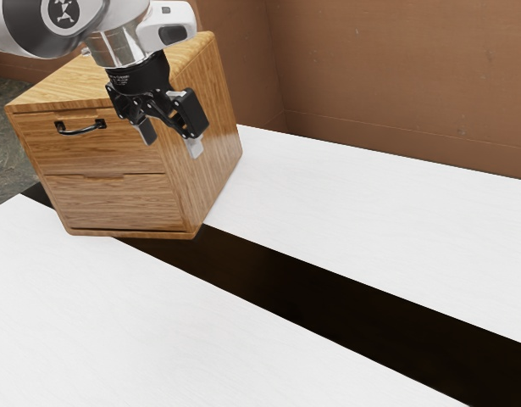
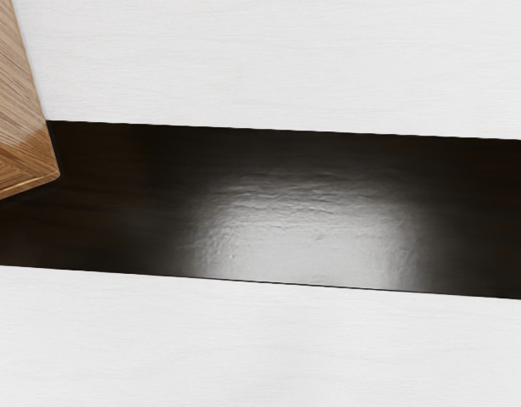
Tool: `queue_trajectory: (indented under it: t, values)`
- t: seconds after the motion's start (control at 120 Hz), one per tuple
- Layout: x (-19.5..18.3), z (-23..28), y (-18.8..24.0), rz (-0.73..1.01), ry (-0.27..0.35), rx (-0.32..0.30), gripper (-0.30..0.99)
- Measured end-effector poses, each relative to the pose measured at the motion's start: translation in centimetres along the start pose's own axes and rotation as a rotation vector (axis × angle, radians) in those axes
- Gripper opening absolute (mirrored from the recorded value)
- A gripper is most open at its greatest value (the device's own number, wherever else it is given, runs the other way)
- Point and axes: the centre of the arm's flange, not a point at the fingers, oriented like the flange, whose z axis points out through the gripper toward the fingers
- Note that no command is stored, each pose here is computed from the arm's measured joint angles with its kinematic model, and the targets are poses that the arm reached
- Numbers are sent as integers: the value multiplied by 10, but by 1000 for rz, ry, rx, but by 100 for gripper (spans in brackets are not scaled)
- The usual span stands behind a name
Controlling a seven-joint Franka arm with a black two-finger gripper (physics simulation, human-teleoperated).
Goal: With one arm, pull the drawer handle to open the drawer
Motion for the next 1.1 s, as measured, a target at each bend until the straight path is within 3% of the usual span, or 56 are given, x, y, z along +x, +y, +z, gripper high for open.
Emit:
queue_trajectory:
  t: [0.158,0.3,0.367,0.425,0.467,0.542,0.675,0.817,1.0,1.1]
  values:
    - [14,47,-13,-30,-81,-39,69]
    - [-46,-95,-30,-29,175,-29,69]
    - [-60,-127,16,130,247,-39,69]
    - [-60,-127,88,340,252,-67,69]
    - [-60,-123,115,437,245,-74,69]
    - [-76,-119,121,527,223,-43,69]
    - [-168,-134,126,644,233,53,69]
    - [-177,-118,101,745,238,76,69]
    - [-151,-96,8,771,218,56,69]
    - [-148,-85,-23,825,217,48,69]
